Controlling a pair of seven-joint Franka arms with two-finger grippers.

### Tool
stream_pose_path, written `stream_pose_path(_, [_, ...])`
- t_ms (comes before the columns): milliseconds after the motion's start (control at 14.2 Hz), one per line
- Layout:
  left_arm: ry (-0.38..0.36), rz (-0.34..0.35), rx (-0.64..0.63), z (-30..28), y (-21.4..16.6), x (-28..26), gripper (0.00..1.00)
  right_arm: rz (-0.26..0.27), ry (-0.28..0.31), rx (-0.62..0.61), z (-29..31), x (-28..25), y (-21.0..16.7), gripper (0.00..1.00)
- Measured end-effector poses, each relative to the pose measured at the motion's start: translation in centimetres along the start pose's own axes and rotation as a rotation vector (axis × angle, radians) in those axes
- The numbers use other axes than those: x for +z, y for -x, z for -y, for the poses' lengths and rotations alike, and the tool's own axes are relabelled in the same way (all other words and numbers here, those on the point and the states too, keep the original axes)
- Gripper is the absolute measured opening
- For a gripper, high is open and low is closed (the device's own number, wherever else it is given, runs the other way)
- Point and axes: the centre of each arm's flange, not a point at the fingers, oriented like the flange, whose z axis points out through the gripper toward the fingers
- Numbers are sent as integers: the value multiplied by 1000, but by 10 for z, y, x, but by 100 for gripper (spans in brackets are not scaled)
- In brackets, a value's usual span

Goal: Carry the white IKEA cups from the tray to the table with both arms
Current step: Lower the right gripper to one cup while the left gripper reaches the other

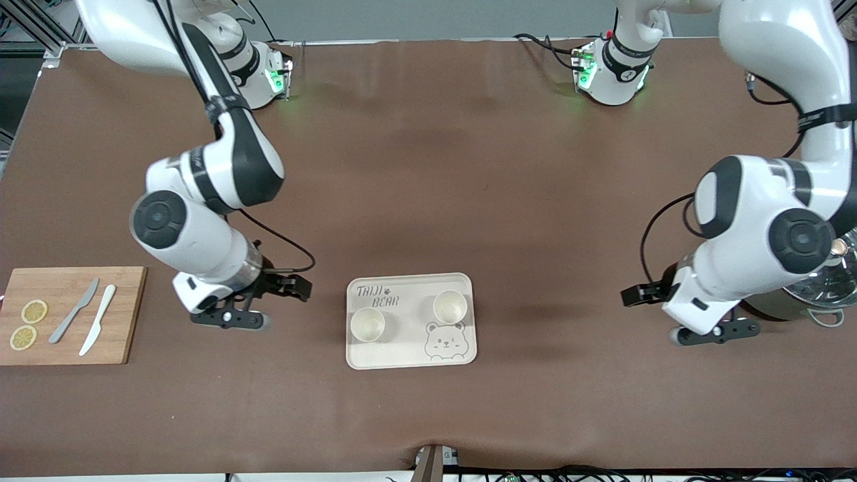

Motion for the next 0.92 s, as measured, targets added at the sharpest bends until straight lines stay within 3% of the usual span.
stream_pose_path(283, [-2, -9, -103, -47, 4, 47, 100, -21, -11, 16, 22, 40, 3, 100])
stream_pose_path(918, [76, -110, -313, -149, 31, 95, 100, -87, -46, 8, 52, 118, 9, 100])
